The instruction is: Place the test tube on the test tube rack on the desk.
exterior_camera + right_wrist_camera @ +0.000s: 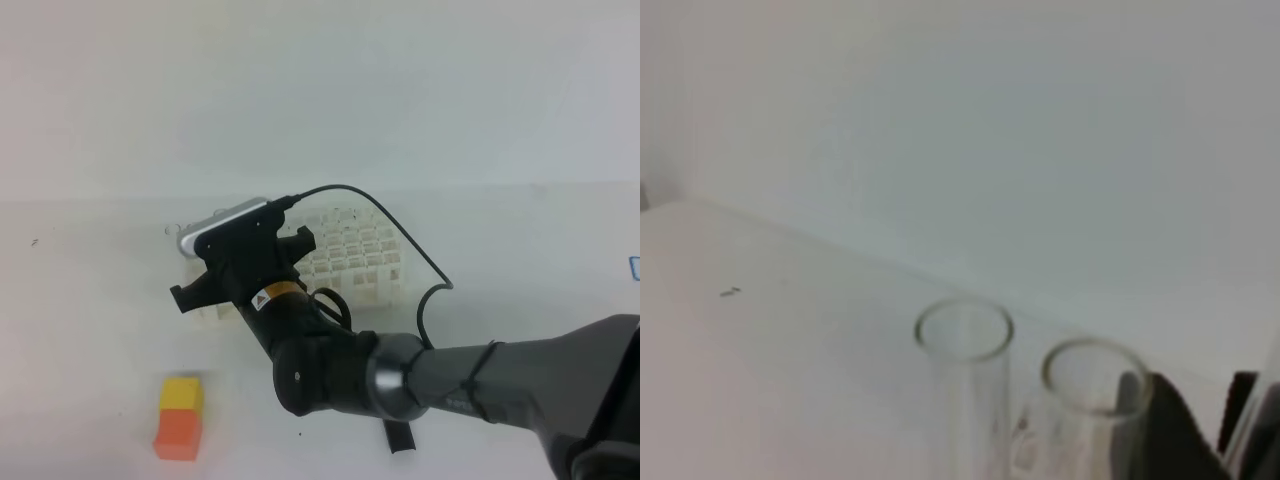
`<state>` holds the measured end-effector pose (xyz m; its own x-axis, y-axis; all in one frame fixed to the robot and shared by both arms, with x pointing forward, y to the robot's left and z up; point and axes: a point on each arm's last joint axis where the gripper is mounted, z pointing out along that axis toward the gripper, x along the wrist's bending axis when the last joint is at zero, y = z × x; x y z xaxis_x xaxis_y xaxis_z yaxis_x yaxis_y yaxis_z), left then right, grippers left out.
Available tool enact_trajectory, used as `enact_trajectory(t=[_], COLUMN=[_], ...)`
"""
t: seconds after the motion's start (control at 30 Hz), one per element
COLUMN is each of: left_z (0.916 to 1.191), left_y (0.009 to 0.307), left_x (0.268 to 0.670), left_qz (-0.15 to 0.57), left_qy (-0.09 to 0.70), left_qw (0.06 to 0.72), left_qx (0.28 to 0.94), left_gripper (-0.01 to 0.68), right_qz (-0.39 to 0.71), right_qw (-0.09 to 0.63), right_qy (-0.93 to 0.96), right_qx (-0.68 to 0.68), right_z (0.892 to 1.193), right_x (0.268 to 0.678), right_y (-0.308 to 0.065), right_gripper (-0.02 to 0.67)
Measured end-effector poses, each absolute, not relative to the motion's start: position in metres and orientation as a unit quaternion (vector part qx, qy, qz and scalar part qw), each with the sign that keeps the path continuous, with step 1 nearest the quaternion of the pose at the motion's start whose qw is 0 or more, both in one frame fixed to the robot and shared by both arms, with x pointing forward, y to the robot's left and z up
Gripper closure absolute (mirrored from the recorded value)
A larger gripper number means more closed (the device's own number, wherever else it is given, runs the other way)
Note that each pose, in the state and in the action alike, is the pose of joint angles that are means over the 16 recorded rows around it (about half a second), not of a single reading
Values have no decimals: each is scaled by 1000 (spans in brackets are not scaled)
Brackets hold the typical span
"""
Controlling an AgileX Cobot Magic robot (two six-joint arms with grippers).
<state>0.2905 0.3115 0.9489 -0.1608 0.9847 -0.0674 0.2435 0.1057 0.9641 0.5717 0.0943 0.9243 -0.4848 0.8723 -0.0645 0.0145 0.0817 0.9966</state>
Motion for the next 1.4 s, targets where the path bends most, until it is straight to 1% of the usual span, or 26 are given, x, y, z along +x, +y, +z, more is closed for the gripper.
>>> enact_trajectory(t=[0.33,0.63,0.73,0.87,1.23,1.4], left_z=[950,949,949,949,949,949], left_y=[311,311,311,311,311,311], left_x=[291,291,291,291,291,291], left_qz=[447,447,447,447,447,447], left_qy=[617,616,616,616,616,617], left_qw=[415,416,416,416,415,415], left_qx=[497,497,497,497,498,497], left_gripper=[673,674,674,674,673,673], right_qz=[581,577,575,572,567,566], right_qw=[371,364,360,355,347,347], right_qy=[638,646,649,653,659,659], right_qx=[343,343,344,346,352,353], right_z=[932,931,930,929,925,925], right_x=[571,570,570,570,570,570], right_y=[94,95,95,95,96,96], right_gripper=[488,485,474,436,282,250])
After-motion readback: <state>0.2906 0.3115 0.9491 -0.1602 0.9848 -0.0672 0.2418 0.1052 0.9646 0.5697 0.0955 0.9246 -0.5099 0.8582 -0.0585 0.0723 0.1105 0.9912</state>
